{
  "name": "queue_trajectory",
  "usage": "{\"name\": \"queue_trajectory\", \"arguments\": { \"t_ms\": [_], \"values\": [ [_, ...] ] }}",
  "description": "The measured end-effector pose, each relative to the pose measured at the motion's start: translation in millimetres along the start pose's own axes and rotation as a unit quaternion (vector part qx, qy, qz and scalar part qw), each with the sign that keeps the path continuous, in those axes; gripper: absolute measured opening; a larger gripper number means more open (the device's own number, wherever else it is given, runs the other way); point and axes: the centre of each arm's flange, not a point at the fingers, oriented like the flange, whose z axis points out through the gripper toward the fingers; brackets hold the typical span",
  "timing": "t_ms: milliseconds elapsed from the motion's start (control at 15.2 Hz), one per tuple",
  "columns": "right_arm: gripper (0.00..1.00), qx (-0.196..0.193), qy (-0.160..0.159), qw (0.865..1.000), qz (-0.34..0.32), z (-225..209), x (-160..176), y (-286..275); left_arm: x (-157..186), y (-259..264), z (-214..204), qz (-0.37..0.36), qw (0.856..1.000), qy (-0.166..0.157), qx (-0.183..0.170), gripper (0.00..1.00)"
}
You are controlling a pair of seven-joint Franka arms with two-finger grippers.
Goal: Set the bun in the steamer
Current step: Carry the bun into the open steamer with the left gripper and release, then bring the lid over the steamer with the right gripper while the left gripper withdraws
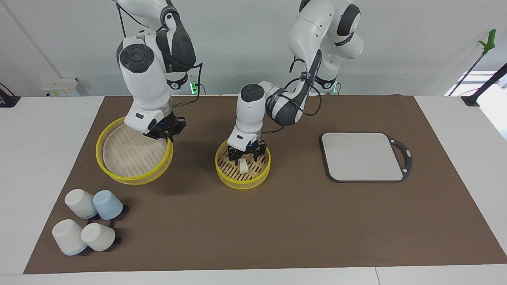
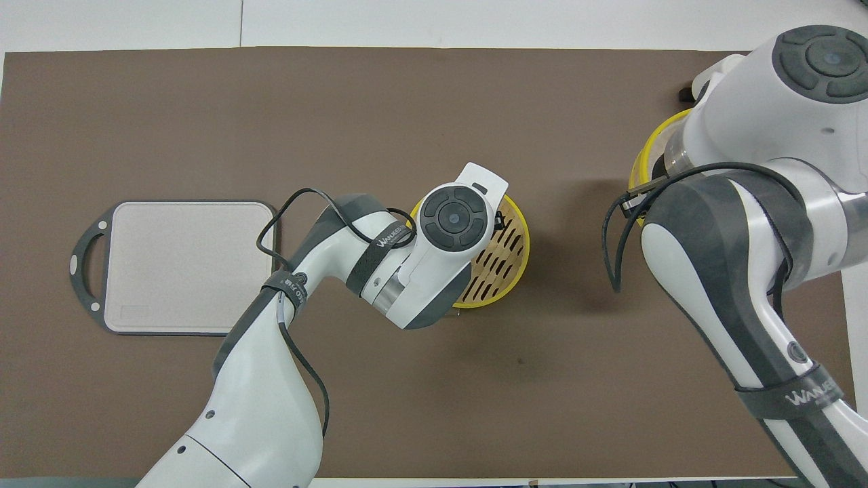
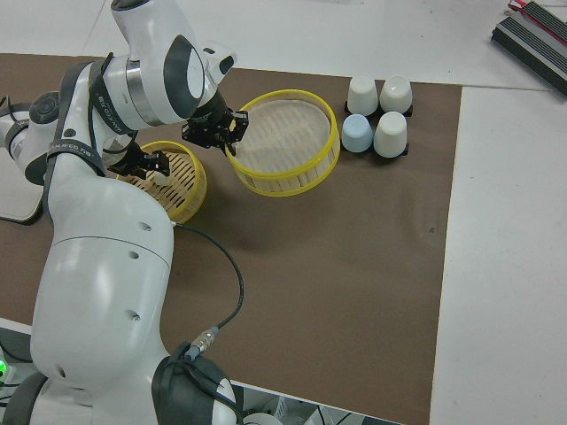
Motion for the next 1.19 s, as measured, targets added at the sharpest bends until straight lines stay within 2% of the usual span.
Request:
{"name": "queue_trajectory", "arguments": {
  "t_ms": [132, 396, 594, 924, 1188],
  "values": [
    [0.1, 0.0, 0.002, 1.0, -0.003, -1, 1, -4, 13, -11, -26, -0.012, 1.0, 0.004, 0.003, 1.0],
    [0.1, 0.0, 0.003, 1.0, -0.004, -1, 1, -6, 59, -69, -116, -0.065, 0.998, 0.017, 0.006, 1.0],
    [0.1, -0.001, 0.025, 1.0, 0.003, -5, 7, -29, 88, -126, -169, -0.084, 0.996, 0.02, 0.017, 1.0],
    [0.1, 0.018, 0.1, 0.994, 0.04, -13, 19, -169, 146, -272, -226, -0.013, 0.999, -0.008, 0.042, 1.0],
    [0.1, 0.062, 0.129, 0.989, 0.039, 13, 31, -240, 161, -366, -261, 0.049, 0.997, -0.025, 0.048, 1.0]
  ]
}}
